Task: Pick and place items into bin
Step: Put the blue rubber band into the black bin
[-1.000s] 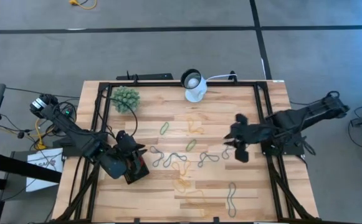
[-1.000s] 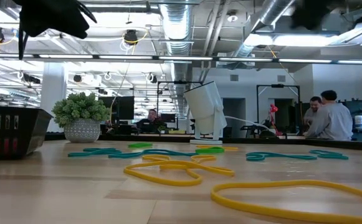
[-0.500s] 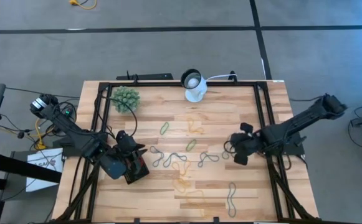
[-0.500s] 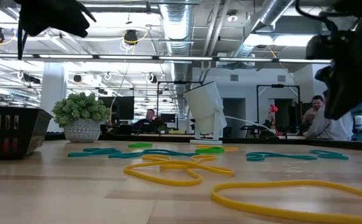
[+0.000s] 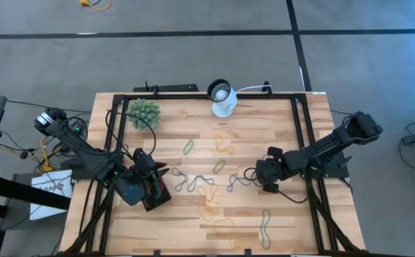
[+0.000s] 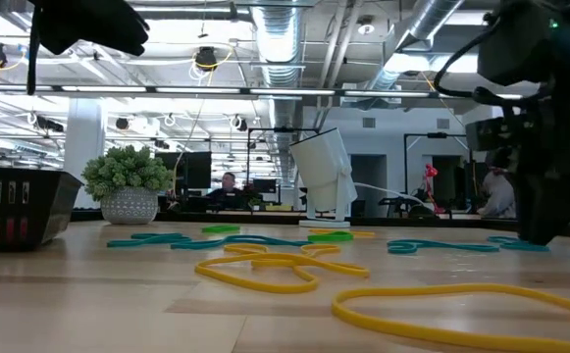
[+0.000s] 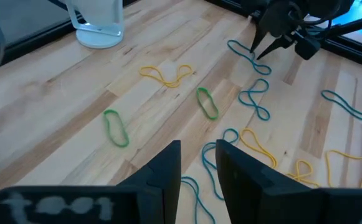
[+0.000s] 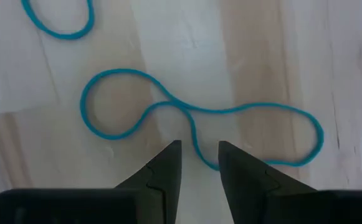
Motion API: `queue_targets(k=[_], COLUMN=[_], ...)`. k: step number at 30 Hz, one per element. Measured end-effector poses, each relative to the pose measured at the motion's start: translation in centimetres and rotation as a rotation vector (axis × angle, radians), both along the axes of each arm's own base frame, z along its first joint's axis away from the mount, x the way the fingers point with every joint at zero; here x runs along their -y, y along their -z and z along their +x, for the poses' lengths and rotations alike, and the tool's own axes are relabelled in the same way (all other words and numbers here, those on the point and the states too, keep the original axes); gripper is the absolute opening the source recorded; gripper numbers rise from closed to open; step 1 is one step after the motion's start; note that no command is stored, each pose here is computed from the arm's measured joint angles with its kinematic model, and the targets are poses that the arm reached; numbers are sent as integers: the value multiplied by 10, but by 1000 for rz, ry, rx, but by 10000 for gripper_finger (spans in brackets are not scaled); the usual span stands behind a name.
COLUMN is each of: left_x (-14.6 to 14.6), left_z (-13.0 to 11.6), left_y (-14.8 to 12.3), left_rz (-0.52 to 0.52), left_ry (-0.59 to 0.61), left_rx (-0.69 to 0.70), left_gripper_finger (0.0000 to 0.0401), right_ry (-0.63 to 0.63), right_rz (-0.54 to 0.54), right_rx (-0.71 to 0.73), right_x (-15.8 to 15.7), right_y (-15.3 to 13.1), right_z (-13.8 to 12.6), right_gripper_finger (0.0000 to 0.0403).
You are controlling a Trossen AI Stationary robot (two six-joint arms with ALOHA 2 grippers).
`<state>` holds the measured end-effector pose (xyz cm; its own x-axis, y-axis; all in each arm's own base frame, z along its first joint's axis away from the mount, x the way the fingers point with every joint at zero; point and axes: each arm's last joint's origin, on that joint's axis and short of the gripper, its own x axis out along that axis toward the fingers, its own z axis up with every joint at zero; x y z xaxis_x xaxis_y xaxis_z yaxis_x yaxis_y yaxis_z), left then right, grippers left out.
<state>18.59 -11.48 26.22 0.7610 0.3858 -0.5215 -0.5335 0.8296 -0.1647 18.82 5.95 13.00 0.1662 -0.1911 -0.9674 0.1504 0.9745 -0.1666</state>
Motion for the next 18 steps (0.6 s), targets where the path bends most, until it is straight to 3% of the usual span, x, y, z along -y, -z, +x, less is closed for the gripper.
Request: queue_targets(k=[7,13,18], left_x=[0,-1,-1], left_z=[0,-1,-2], left_y=[0,4,12], left_rz=[14,20,17], left_ry=[9,10,9], left_rx=[-7,-17,-23], left_gripper_finger=[88,88,88], right_ry=[-29,-125,-82], right_rz=[25,158,243], right_rx=[-56,-74,-82], right_x=[11,18,32], right_y=[5,5,7], right_z=[4,9,13], right_gripper_finger=[102,102,96])
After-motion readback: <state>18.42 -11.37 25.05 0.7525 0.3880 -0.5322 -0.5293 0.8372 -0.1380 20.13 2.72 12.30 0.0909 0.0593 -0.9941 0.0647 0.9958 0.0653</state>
